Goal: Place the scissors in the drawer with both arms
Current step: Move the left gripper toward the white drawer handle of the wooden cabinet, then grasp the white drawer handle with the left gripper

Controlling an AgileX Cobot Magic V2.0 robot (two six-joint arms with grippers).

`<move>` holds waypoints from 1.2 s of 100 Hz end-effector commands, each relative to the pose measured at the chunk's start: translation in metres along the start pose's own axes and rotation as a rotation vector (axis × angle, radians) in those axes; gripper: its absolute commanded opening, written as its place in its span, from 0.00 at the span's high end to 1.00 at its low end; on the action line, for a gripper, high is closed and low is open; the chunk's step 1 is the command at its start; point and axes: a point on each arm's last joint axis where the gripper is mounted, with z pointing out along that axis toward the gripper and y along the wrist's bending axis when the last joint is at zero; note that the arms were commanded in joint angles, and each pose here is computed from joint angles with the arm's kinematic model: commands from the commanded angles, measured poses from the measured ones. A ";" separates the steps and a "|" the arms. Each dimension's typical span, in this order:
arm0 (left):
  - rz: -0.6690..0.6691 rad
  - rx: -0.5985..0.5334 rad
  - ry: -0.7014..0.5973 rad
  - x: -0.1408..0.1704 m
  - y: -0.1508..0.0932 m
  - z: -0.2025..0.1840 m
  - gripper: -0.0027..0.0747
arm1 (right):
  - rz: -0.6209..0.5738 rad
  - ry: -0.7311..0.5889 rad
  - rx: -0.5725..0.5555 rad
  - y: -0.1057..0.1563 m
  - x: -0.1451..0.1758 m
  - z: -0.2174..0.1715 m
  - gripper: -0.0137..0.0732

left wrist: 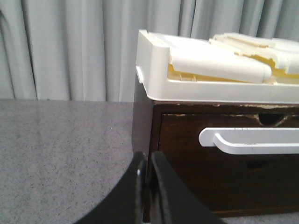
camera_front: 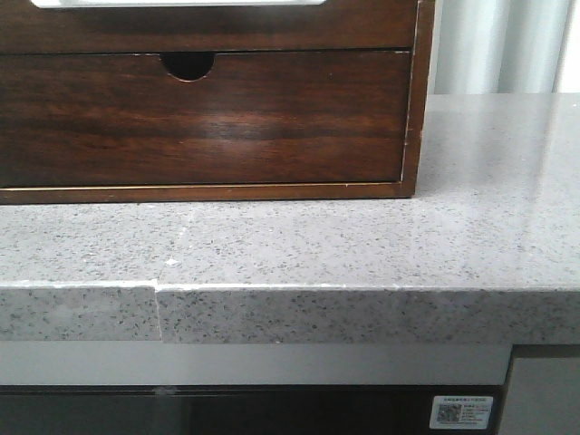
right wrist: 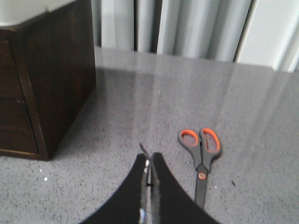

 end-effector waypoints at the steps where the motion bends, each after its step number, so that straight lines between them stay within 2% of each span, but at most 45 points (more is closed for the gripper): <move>1: 0.006 0.004 -0.024 -0.017 -0.001 0.007 0.99 | -0.015 -0.044 0.014 -0.002 -0.015 0.003 0.92; 71: 0.004 0.003 -0.001 -0.016 0.000 0.012 0.99 | -0.015 -0.066 0.016 -0.002 -0.018 0.004 0.92; 76: 0.006 0.001 0.003 -0.015 0.000 0.013 0.99 | -0.015 -0.065 0.016 -0.002 -0.018 0.004 0.91; 82: 0.014 -0.004 -0.001 -0.015 0.001 0.013 0.98 | -0.016 -0.065 0.016 -0.002 -0.018 0.004 0.81; 84: 0.021 -0.007 -0.001 -0.015 0.001 0.013 0.97 | -0.018 -0.065 0.017 -0.002 -0.018 0.004 0.78; 91: 0.056 -0.025 0.011 -0.014 0.003 0.013 0.85 | -0.034 -0.064 0.027 -0.003 -0.018 0.004 0.58; 94: 0.072 -0.033 0.012 -0.014 0.003 0.013 0.76 | -0.043 -0.064 0.032 -0.004 -0.018 0.004 0.49; 96: 0.084 -0.039 0.011 -0.014 0.004 0.013 0.72 | -0.051 -0.064 0.037 -0.004 -0.017 0.004 0.46; 102: 0.095 -0.045 0.010 -0.014 0.005 0.013 0.51 | -0.061 -0.063 0.043 -0.005 -0.017 0.004 0.35; 108: 0.095 -0.045 0.010 -0.014 0.005 0.013 0.33 | -0.061 -0.063 0.043 -0.005 -0.017 0.004 0.30; 111: 0.095 -0.045 0.007 -0.014 0.005 0.013 0.27 | -0.061 -0.063 0.043 -0.005 -0.017 0.004 0.30; 115: 0.092 -0.044 0.005 -0.015 0.004 0.013 0.21 | -0.061 -0.063 0.043 -0.005 -0.017 0.004 0.31; 120: 0.086 -0.041 0.007 -0.014 0.004 0.013 0.20 | -0.061 -0.063 0.043 -0.005 -0.017 0.004 0.31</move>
